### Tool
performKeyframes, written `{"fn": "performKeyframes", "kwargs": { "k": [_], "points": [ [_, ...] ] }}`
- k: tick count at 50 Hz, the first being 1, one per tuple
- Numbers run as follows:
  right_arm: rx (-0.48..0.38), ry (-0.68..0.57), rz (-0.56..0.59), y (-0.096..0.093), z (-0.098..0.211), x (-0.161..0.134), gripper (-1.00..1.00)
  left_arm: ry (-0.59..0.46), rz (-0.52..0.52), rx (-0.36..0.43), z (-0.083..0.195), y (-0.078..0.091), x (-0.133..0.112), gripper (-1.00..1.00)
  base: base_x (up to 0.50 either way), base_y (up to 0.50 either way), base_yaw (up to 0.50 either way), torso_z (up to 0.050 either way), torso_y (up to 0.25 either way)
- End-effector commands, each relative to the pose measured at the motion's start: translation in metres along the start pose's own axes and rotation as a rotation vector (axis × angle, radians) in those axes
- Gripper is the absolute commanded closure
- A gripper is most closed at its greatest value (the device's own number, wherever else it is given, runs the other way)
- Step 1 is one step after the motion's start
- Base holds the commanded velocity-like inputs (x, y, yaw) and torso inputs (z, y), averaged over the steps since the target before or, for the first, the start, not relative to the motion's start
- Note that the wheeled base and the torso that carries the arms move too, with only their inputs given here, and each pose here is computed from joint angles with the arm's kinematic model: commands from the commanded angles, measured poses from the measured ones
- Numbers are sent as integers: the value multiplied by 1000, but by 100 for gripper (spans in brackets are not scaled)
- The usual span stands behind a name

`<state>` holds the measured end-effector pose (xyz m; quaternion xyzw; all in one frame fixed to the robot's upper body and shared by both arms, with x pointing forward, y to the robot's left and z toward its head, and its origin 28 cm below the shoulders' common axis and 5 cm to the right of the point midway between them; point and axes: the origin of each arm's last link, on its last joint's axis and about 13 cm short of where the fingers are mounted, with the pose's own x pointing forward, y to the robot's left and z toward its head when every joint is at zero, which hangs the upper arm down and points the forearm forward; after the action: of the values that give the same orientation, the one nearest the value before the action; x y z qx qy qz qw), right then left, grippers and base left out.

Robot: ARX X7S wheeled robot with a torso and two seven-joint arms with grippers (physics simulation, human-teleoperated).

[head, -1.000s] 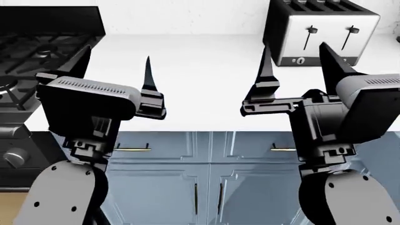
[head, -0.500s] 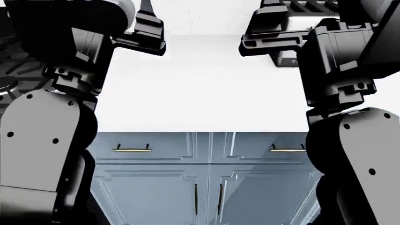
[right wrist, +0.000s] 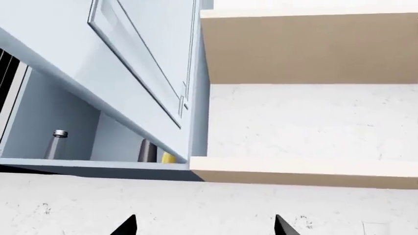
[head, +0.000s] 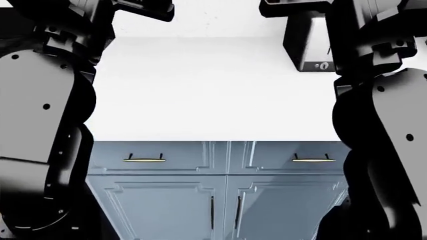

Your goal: Pick and place the shaker into the drawer. Then close the cabinet.

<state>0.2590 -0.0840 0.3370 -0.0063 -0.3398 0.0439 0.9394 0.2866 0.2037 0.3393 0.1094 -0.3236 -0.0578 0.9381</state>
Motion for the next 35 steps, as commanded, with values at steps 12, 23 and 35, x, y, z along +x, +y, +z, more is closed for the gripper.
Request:
{"fn": "performKeyframes", "kwargs": {
  "k": [12, 23, 35],
  "points": [
    [-10, -11, -1, 0, 4, 3, -100, 2, 10, 6, 2, 4, 0, -100, 0, 354, 0, 0, 0],
    [-6, -14, -1, 1, 7, 1, -100, -4, 17, 0, 4, 4, -2, -100, 0, 364, 0, 0, 0],
    [-2, -15, -2, 1, 8, 1, -100, -7, 21, -3, 5, 5, -3, -100, 0, 364, 0, 0, 0]
  ]
}}
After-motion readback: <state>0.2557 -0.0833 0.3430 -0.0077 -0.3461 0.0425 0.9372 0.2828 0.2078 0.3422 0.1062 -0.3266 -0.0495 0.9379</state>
